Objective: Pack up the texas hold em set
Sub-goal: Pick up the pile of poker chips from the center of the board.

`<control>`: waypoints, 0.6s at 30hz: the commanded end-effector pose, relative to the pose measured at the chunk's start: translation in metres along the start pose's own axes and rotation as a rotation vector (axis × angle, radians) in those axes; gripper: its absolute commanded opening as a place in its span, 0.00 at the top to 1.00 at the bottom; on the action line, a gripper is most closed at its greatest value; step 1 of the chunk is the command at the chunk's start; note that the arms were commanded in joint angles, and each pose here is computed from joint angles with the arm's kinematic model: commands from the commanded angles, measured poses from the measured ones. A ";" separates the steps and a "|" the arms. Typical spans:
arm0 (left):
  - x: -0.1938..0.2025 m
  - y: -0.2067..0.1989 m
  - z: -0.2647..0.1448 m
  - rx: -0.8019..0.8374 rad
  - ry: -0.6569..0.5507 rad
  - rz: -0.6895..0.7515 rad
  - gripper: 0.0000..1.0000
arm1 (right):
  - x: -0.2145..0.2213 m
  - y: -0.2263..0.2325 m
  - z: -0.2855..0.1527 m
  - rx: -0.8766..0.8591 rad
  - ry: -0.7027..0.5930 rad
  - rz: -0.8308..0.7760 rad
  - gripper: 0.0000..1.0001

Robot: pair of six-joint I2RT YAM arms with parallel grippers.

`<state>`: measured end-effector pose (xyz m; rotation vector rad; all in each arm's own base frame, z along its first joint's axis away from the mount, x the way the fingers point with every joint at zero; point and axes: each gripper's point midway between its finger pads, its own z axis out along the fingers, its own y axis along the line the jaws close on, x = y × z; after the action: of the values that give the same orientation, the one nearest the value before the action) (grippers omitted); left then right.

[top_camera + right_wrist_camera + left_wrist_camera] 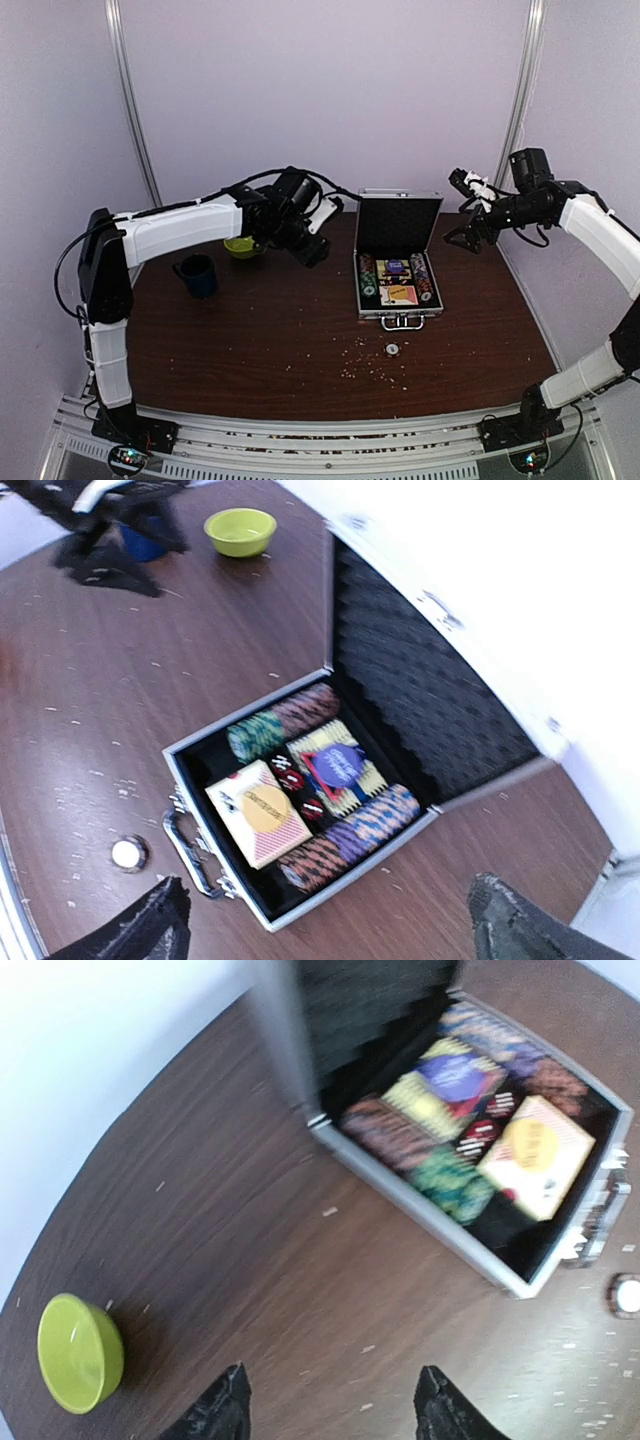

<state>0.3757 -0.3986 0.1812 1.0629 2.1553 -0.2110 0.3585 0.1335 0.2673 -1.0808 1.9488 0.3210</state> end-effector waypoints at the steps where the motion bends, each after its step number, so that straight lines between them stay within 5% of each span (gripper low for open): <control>1: 0.000 0.033 -0.017 -0.080 -0.058 -0.096 0.43 | -0.020 0.045 0.016 -0.203 -0.041 -0.102 0.09; 6: -0.005 0.043 -0.035 -0.106 -0.118 -0.129 0.43 | 0.007 0.090 0.063 -0.276 0.167 -0.248 0.30; 18: -0.014 0.045 -0.060 -0.089 -0.181 -0.159 0.42 | 0.096 0.180 0.112 -0.428 0.536 -0.543 0.25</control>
<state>0.3810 -0.3481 0.2367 0.8163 2.0888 -0.2359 0.2614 0.2646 0.1196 -1.9758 1.9377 0.3159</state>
